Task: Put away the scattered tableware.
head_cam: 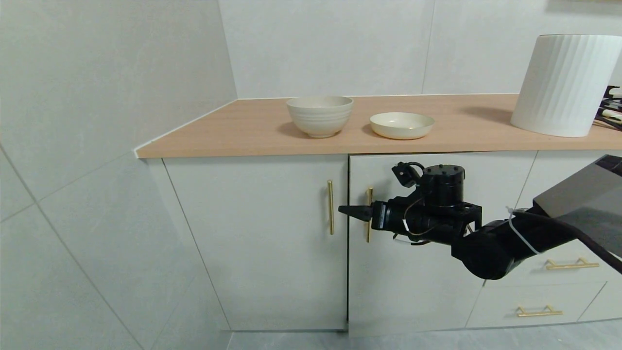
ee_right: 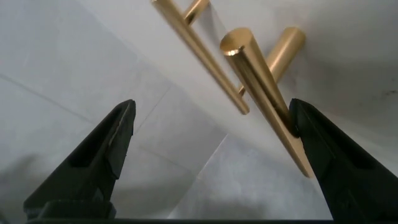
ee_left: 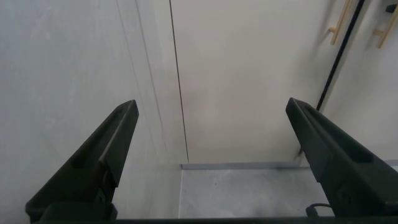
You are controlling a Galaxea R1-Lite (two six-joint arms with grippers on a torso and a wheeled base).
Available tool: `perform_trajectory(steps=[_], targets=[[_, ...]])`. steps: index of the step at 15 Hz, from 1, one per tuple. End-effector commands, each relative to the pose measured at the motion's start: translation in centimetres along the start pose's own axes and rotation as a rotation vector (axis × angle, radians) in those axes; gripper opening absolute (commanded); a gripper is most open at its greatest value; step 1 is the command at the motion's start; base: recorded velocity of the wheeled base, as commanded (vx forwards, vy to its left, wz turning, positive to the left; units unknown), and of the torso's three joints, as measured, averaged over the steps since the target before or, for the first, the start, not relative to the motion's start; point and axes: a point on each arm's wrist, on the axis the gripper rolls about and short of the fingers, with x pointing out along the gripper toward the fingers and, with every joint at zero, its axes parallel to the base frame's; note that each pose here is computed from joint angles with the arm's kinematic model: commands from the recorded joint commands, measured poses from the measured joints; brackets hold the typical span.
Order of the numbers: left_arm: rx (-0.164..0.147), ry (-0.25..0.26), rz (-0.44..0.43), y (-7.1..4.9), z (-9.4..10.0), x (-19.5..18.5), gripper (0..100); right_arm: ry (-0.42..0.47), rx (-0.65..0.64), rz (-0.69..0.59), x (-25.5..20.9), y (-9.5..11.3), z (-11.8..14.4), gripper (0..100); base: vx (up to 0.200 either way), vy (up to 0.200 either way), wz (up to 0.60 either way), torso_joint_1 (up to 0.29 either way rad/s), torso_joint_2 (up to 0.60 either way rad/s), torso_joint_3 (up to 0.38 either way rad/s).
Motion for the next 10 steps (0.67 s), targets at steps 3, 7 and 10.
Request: perform_trajectory(steps=[3, 7, 10], targets=[[0.0, 0.0, -0.001, 0.0, 0.0, 0.0, 100, 0.006, -0.006, 0.028, -1.3, 1.0, 0.3, 100, 0.0, 0.0, 0.0, 0.0, 0.0, 0.0], [0.0, 0.0, 0.001, 0.0, 0.0, 0.0, 100, 0.048, -0.013, 0.107, -4.6, 3.1, 0.1, 100, 0.0, 0.0, 0.0, 0.0, 0.0, 0.0], [0.0, 0.0, 0.001, 0.0, 0.0, 0.0, 100, 0.081, -0.015, 0.168, -7.6, 4.5, -0.3, 100, 0.0, 0.0, 0.0, 0.0, 0.0, 0.0]])
